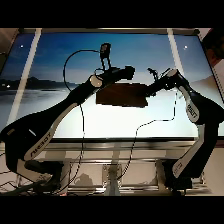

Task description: Fold the clothes and pants, and hang the long-sleeved shirts on hangers.

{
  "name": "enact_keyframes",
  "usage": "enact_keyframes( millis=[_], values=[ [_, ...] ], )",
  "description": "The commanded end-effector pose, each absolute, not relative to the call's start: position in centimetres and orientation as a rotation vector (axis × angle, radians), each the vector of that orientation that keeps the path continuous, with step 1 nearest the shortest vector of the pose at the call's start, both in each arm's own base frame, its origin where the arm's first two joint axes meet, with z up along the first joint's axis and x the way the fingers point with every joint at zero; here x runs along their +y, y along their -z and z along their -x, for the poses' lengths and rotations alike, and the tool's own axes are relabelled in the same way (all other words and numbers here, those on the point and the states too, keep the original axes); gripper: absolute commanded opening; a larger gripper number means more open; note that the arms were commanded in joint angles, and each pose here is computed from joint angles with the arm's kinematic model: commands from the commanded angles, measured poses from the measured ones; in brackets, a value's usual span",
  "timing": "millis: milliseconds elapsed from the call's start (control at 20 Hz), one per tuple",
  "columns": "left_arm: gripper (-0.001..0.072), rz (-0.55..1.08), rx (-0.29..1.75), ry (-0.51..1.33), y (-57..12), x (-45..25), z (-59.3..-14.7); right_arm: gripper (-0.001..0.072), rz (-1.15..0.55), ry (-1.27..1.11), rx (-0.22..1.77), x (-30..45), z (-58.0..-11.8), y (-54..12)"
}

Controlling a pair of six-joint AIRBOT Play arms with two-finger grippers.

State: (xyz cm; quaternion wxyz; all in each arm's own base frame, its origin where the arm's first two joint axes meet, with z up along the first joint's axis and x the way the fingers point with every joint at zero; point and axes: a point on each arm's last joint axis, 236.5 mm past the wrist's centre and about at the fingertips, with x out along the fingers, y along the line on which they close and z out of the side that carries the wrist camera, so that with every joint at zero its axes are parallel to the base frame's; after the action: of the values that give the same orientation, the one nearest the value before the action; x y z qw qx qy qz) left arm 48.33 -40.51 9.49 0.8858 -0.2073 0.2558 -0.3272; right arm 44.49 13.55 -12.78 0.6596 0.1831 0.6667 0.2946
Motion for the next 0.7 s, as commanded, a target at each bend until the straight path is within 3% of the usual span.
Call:
enact_keyframes(
  millis=[0, 200, 350, 650],
  values=[
    [0.0696, 0.424, 0.523, 0.681, -9.9, -40.3, -48.4, 0.0013, -0.349, -0.737, 1.461, 16.1, -45.0, 11.3],
    [0.0696, 0.258, 0.437, 0.706, -12.2, -39.2, -48.3, 0.0012, -0.290, -0.762, 1.325, 15.5, -48.0, 5.2],
    [0.0696, 0.242, 0.381, 0.710, -15.5, -37.9, -48.2, 0.0012, -0.272, -0.712, 1.178, 13.6, -51.0, -1.1],
    [0.0696, 0.200, 0.298, 0.730, -22.7, -33.6, -46.7, 0.0012, -0.259, -0.303, 1.053, 0.5, -53.7, -8.8]
  ],
)
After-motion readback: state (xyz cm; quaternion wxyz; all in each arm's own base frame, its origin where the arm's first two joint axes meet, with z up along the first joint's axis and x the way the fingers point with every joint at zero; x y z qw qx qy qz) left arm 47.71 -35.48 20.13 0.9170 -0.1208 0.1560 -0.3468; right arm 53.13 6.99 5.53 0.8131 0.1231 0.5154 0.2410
